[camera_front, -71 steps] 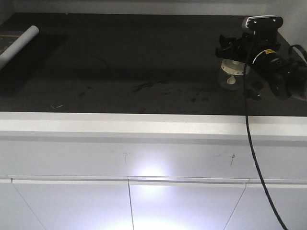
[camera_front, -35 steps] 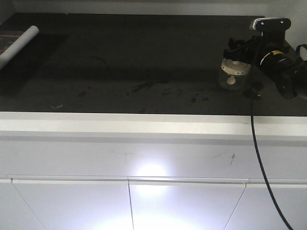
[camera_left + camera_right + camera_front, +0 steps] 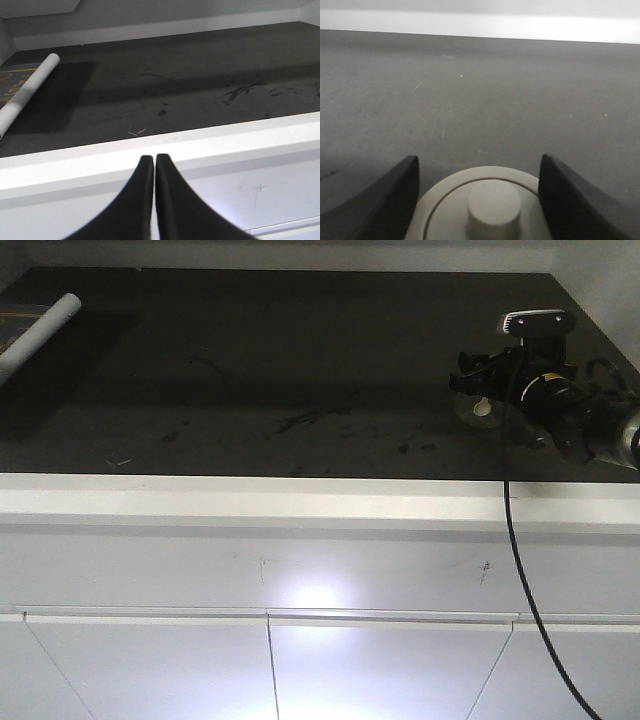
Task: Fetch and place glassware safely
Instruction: 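Lower the right gripper and close it on the jar's white lid, then lift the jar and pull it out of the hood with the right gripper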
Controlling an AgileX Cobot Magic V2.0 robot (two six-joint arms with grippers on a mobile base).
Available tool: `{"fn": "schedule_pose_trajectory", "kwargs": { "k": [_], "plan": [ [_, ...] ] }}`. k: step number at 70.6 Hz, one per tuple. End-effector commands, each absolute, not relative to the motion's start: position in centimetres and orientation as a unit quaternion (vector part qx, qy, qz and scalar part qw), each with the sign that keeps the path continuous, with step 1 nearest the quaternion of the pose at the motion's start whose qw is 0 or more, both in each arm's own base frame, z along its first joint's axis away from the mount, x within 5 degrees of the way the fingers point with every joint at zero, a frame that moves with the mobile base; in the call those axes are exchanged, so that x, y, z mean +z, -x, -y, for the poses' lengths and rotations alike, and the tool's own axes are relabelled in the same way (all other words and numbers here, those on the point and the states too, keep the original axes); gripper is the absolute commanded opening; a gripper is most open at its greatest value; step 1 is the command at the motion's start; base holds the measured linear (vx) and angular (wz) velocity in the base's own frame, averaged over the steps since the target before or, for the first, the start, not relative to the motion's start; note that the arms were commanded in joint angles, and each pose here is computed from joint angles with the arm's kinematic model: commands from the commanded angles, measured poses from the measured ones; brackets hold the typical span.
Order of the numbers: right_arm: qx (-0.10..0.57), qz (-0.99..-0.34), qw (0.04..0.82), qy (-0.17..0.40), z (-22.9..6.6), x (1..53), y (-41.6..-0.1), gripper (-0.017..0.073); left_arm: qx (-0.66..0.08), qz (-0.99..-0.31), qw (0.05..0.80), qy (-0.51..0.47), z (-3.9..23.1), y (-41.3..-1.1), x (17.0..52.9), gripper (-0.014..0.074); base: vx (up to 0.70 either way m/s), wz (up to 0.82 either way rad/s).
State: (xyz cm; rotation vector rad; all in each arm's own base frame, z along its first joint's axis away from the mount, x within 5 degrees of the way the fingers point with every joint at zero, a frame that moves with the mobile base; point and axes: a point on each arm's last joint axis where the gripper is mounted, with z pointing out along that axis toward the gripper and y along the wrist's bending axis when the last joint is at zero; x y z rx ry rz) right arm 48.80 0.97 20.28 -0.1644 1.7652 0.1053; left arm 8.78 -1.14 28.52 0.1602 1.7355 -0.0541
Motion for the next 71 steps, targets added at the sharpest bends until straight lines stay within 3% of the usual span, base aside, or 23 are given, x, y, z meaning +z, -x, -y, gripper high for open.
{"fn": "schedule_pose_trajectory", "kwargs": {
  "k": [1, 10, 21, 54, 71],
  "plan": [
    [0.050, -0.726, 0.681, 0.077, -1.0, 24.1, -48.8, 0.0422, -0.034, -0.733, 0.676, -0.066, 1.2, -8.8, 30.0, -0.0007, 0.00, 0.00],
    [0.050, -0.727, 0.681, 0.077, -1.0, 24.1, -48.8, 0.0270, -0.034, -0.733, 0.676, -0.066, 1.2, -8.8, 30.0, -0.0007, 0.00, 0.00],
    [0.051, -0.725, 0.683, 0.078, -1.0, 24.1, -48.8, -0.0015, -0.034, -0.733, 0.676, -0.066, 1.2, -8.8, 30.0, -0.0007, 0.00, 0.00],
    [0.042, -0.715, 0.694, 0.075, -0.9, 27.5, -47.6, -0.0005, -0.034, -0.733, 0.676, -0.066, 1.2, -8.8, 30.0, -0.0007, 0.00, 0.00],
    [0.060, -0.695, 0.712, 0.079, -1.3, 29.6, -42.9, -0.0003, -0.034, -0.733, 0.676, -0.066, 1.2, -8.8, 30.0, -0.0007, 0.00, 0.00]
  ]
}}
